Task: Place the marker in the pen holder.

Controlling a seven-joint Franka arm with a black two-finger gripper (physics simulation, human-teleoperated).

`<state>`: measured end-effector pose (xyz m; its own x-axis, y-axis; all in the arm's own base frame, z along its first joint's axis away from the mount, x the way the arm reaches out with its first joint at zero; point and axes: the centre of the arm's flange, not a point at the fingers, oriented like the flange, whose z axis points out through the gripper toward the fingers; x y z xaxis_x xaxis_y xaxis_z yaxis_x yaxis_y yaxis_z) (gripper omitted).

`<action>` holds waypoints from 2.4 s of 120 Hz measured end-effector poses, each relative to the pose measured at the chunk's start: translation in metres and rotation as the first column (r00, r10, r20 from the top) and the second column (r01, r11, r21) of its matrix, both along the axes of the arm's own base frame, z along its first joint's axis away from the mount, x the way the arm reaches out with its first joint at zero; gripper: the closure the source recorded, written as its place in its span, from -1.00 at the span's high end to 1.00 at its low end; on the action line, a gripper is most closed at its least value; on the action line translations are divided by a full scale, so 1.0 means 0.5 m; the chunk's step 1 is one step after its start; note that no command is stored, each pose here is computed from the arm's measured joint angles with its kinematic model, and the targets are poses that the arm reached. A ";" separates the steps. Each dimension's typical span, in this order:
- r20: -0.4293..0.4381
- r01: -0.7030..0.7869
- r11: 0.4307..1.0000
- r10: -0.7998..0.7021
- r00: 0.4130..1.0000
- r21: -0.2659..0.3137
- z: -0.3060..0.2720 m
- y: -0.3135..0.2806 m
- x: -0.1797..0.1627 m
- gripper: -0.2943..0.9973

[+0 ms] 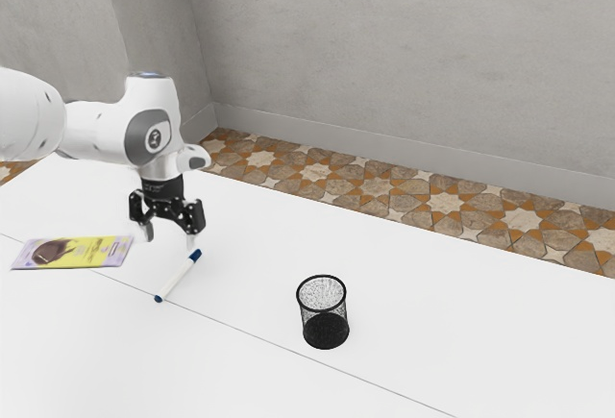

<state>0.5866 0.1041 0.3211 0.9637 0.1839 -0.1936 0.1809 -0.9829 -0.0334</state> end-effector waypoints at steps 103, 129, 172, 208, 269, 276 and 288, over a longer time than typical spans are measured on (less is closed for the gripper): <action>0.110 0.067 0.997 -0.063 0.992 -0.028 -0.144 0.035 0.044 0.09; 0.116 0.072 0.997 -0.067 0.991 -0.038 -0.147 0.033 0.045 -0.22; 0.115 0.084 0.995 -0.078 0.990 -0.045 -0.154 0.024 0.047 -0.38; 0.133 0.099 0.994 -0.093 0.987 -0.042 -0.127 0.020 0.055 -0.48; 0.284 0.213 0.975 -0.187 0.941 -0.065 0.245 -0.084 0.015 -0.52; 0.281 0.239 0.969 -0.214 0.936 -0.060 0.269 -0.112 0.007 -0.52; 0.267 0.270 0.962 -0.247 0.932 -0.051 0.286 -0.150 -0.001 -0.53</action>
